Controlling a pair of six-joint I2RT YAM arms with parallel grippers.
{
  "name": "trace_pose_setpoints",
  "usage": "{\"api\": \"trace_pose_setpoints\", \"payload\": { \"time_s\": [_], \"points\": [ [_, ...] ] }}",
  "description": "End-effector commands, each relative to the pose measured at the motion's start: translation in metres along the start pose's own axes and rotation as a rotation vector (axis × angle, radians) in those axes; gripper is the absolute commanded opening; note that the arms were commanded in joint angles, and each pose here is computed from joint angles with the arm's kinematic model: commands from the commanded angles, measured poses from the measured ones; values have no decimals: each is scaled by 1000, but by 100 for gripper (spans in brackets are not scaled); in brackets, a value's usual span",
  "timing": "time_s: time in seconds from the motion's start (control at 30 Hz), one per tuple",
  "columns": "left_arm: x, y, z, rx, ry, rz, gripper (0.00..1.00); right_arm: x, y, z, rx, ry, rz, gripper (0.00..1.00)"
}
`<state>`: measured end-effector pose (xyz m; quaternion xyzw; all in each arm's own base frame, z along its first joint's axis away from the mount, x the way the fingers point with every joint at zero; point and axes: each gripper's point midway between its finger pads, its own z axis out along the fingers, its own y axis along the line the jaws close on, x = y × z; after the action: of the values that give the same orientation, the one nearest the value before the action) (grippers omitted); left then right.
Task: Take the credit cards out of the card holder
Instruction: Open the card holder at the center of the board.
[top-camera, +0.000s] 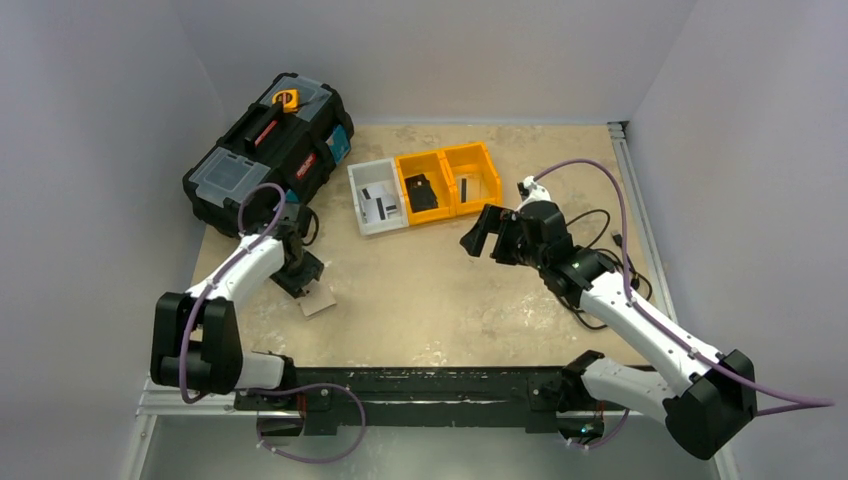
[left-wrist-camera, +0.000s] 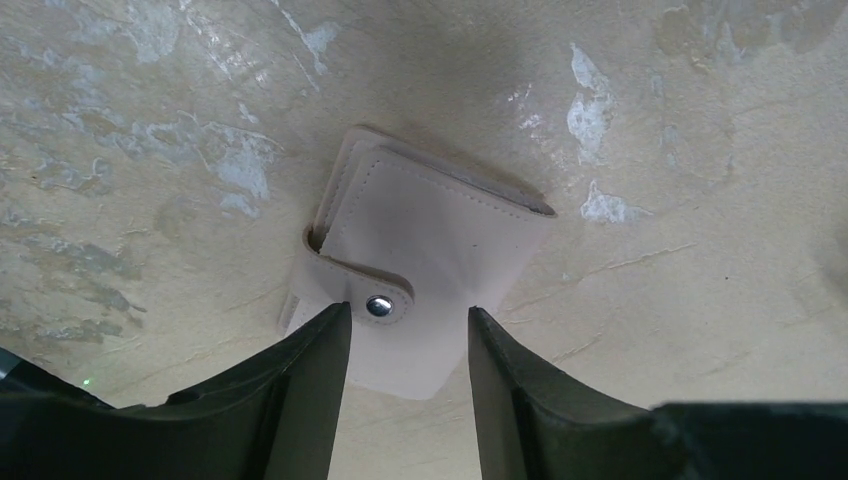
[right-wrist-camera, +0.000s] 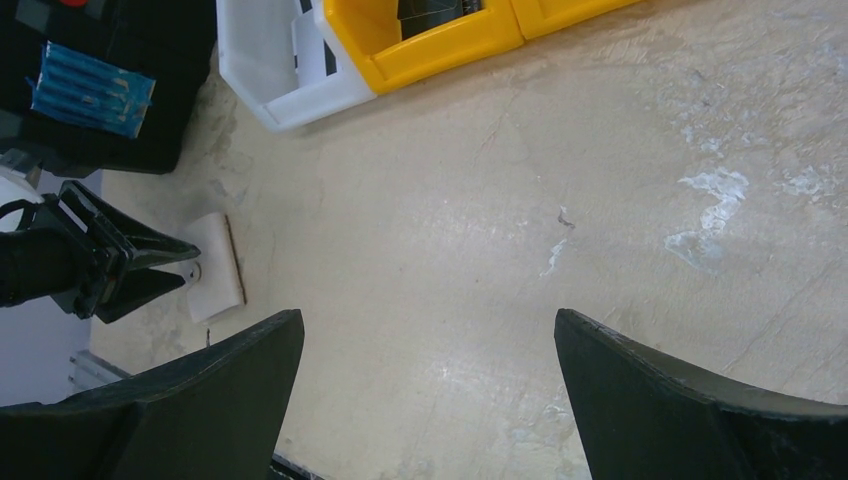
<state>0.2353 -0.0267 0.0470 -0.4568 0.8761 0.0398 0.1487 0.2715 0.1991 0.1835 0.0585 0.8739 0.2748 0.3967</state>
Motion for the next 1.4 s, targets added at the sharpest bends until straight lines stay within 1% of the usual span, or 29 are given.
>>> {"api": "trace_pose_setpoints", "payload": {
  "time_s": [0.0,0.13,0.33,0.4,0.43,0.5,0.57,0.67,0.83,1.0,1.1,1.2,1.27,1.37],
  "points": [
    [-1,-3,7,-1,0,-93,45,-5,3,-5,-25,-28,-19,99],
    [3,2,17,-38,15,-123,40,-1,2,-4,-29,-17,-16,99],
    [8,8,23,-68,30,-140,27,2,0,-3,-23,-4,-25,99],
    [9,8,23,-64,33,-134,20,4,-1,-2,-21,0,-24,99],
    [10,8,23,-58,40,-131,14,4,-1,-2,-22,0,-23,99],
    [15,7,21,-42,59,-116,0,5,-2,-1,-20,2,-20,99],
    [21,3,19,-5,76,-96,0,7,-3,0,-20,3,-19,99],
    [36,-11,11,94,115,-24,0,9,-5,1,-16,7,-21,99],
    [72,-49,-28,295,142,218,0,14,-9,3,-6,13,-10,99],
    [110,-74,-65,477,203,409,0,23,-13,4,-18,11,28,99],
    [129,-79,-81,524,234,461,0,35,-12,8,-25,32,35,99],
    [146,-85,-92,576,278,474,0,52,0,12,-51,71,28,99],
    [154,-88,-97,599,302,480,0,62,11,16,-70,89,31,99],
    [157,-92,-106,650,307,490,0,74,23,22,-91,114,29,99]
  ]
}}
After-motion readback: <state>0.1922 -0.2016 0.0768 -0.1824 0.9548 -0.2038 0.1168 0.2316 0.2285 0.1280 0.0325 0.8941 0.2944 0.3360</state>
